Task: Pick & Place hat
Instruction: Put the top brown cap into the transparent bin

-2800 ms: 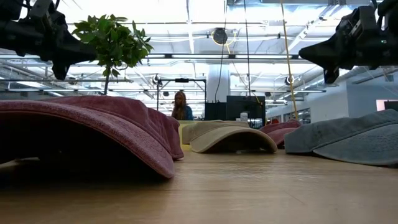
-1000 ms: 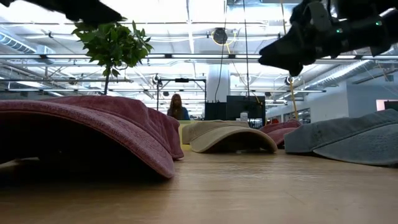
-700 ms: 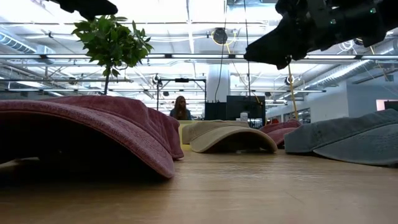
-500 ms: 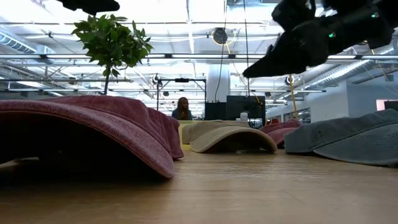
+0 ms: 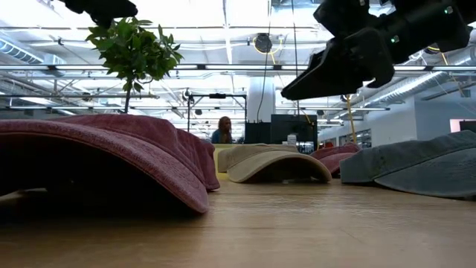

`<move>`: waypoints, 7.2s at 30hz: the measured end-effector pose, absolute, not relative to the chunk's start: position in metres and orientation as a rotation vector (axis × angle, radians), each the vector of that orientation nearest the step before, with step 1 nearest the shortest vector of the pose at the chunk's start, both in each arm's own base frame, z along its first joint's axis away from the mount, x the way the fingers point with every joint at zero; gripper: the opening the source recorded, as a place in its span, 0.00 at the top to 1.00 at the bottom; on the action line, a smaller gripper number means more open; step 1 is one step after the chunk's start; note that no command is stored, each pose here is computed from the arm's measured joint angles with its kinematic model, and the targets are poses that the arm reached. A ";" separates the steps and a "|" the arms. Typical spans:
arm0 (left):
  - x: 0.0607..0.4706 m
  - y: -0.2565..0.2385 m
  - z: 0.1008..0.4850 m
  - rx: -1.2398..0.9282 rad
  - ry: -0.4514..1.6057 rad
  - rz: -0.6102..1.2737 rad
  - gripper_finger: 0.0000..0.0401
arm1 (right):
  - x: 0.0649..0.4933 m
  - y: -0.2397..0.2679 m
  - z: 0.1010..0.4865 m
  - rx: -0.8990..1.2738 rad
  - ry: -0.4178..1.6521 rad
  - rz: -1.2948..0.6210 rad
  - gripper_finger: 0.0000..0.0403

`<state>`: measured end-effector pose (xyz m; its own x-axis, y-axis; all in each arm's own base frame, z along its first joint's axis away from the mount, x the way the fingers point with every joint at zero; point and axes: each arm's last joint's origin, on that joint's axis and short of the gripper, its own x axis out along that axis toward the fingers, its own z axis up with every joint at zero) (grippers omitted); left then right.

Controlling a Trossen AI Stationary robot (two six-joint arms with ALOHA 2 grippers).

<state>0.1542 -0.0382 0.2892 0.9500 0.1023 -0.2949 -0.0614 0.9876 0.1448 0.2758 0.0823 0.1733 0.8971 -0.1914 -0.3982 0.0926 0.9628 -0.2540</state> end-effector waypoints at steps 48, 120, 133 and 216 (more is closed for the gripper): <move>0.161 -0.045 0.280 0.166 0.369 0.063 0.90 | 0.300 0.100 0.117 -0.535 0.745 -0.357 0.45; 0.161 -0.045 0.279 0.164 0.381 0.063 0.90 | 0.266 0.150 0.212 -0.905 0.435 -0.647 0.97; 0.161 -0.045 0.279 0.150 0.380 0.066 0.90 | 0.234 0.166 0.268 -0.805 0.347 -0.762 0.97; 0.161 -0.045 0.279 0.148 0.380 0.067 0.90 | 0.090 0.075 0.341 0.551 0.372 0.385 0.97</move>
<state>0.1607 -0.0452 0.2789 0.9265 0.0925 -0.3647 -0.0371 0.9871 0.1558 0.0898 0.0746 0.3408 0.8638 0.4456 -0.2354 -0.2505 0.7850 0.5666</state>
